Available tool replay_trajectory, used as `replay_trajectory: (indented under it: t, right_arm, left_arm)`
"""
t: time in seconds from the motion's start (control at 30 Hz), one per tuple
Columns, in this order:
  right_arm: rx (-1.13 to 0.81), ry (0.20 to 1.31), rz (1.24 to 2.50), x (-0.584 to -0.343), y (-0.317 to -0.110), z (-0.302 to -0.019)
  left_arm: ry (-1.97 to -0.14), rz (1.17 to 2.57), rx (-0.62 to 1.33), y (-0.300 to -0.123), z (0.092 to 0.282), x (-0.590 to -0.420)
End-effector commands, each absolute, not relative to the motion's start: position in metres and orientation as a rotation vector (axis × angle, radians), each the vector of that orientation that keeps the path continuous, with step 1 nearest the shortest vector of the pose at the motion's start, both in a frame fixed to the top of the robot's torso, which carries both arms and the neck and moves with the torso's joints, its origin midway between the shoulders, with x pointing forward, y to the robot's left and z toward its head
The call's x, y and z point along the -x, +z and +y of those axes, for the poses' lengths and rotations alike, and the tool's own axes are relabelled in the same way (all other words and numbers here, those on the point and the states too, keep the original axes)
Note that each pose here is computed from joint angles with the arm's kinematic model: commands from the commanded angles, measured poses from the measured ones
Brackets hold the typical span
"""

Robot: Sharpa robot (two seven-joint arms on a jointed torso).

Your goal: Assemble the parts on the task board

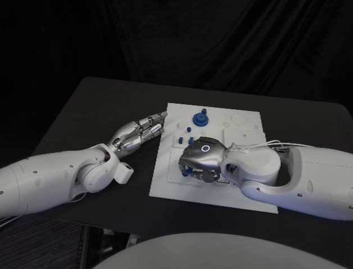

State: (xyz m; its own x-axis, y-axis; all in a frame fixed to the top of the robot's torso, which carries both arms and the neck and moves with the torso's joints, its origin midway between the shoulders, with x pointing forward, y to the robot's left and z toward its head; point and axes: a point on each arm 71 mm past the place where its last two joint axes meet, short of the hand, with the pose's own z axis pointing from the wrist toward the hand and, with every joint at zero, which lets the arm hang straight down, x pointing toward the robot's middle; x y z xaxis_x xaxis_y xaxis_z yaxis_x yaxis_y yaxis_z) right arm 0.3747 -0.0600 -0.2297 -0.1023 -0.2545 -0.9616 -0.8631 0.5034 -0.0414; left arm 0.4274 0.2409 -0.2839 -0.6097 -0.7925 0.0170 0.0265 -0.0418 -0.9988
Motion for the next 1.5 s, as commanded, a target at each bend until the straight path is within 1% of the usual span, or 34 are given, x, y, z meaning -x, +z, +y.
replay_trajectory:
  t: [0.03,0.57,0.87,1.0,1.07,1.2,1.23,1.37,1.4,1.47,1.5]
  right_arm:
    - [0.983,0.657,1.65,-0.375,-0.232,-0.061]
    - [0.957,0.708,1.648,-0.377,-0.232,-0.055]
    - [0.914,0.72,1.629,-0.379,-0.229,-0.064]
    - [0.835,0.752,1.591,-0.38,-0.221,-0.078]
    - [0.785,0.768,1.569,-0.382,-0.214,-0.087]
    - [0.648,0.785,1.55,-0.392,-0.191,-0.113]
    - [0.619,0.784,1.555,-0.394,-0.187,-0.118]
    - [0.392,0.764,1.646,-0.406,-0.168,-0.16]
    - [0.354,0.758,1.663,-0.408,-0.166,-0.167]
    - [0.226,0.734,1.716,-0.413,-0.162,-0.192]
    - [0.194,0.725,1.726,-0.414,-0.161,-0.198]
  left_arm:
    - [-1.773,1.569,0.798,-0.28,0.239,-0.427]
    - [-1.771,1.571,0.799,-0.281,0.239,-0.427]
    - [-1.769,1.569,0.799,-0.28,0.24,-0.426]
    - [-1.766,1.568,0.8,-0.28,0.241,-0.426]
    - [-1.763,1.567,0.801,-0.28,0.242,-0.426]
    - [-1.758,1.563,0.801,-0.28,0.243,-0.425]
    - [-1.757,1.562,0.801,-0.28,0.243,-0.425]
    - [-1.752,1.554,0.798,-0.279,0.243,-0.425]
    - [-1.752,1.552,0.798,-0.279,0.243,-0.425]
    - [-1.751,1.549,0.796,-0.279,0.242,-0.425]
    - [-1.751,1.548,0.796,-0.279,0.242,-0.425]
